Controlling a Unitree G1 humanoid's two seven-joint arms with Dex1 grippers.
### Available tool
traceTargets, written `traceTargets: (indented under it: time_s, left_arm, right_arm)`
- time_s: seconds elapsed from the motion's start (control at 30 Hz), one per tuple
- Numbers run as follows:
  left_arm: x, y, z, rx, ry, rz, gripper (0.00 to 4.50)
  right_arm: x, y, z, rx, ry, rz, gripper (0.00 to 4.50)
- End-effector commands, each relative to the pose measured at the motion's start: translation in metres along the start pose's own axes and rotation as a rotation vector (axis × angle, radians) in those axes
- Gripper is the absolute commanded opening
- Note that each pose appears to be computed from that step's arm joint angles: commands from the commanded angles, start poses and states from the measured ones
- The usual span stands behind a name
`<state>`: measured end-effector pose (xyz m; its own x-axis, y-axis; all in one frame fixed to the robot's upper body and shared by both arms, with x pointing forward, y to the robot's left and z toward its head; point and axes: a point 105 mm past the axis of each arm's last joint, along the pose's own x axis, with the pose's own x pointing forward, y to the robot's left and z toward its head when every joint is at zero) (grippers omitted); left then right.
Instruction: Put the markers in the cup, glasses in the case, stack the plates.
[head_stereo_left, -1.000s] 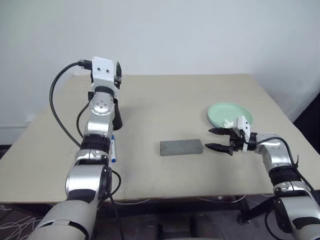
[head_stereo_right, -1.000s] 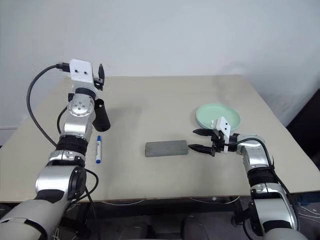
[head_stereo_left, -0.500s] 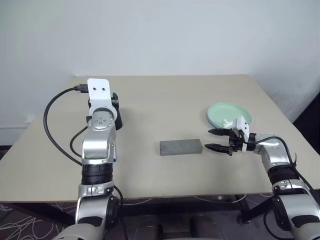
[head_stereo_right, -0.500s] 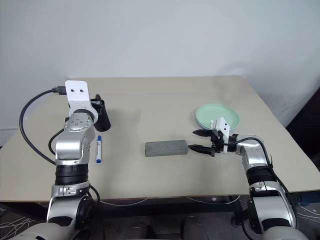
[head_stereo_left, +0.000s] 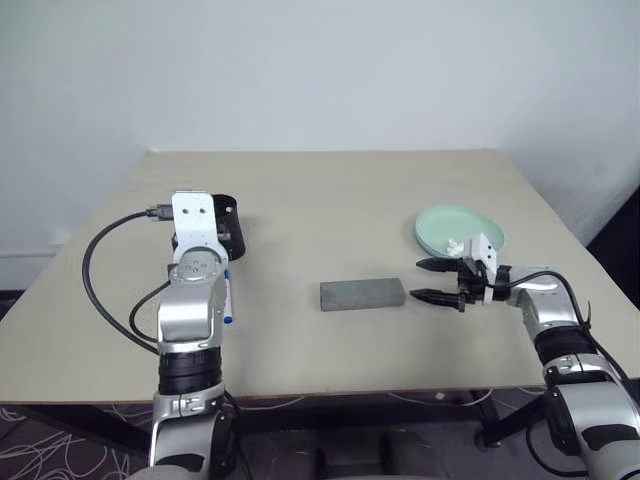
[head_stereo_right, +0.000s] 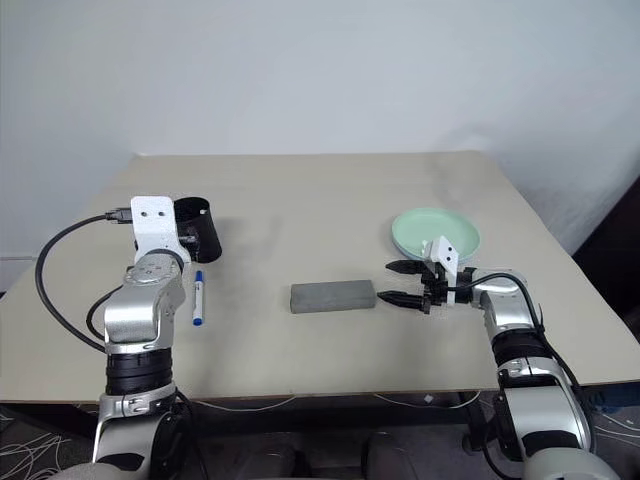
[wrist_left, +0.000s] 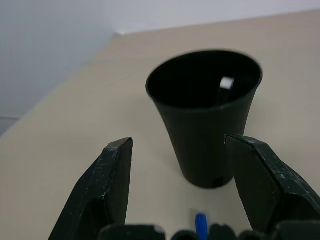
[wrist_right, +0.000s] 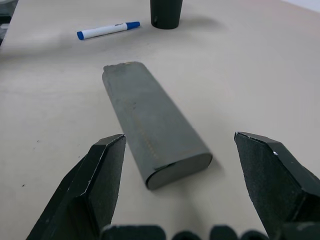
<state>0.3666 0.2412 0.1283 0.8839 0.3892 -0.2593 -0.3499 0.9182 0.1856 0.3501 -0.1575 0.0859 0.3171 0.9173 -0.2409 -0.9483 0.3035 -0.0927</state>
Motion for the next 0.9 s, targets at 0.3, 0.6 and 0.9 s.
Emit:
traceTargets:
  time_s: [0.3,0.6,0.9]
  left_arm:
    - [0.000,-0.006,-0.035,-0.003,0.232,-0.042,3.07]
    - [0.003,-0.005,-0.057,-0.041,0.354,-0.047,3.07]
    - [0.004,-0.007,-0.069,-0.074,0.405,-0.073,2.13]
  right_arm:
    - [-0.001,-0.005,0.012,-0.046,-0.021,-0.006,3.76]
    - [-0.001,-0.005,0.011,-0.044,-0.023,-0.013,3.76]
    - [-0.001,-0.005,0.010,-0.044,-0.024,-0.016,3.76]
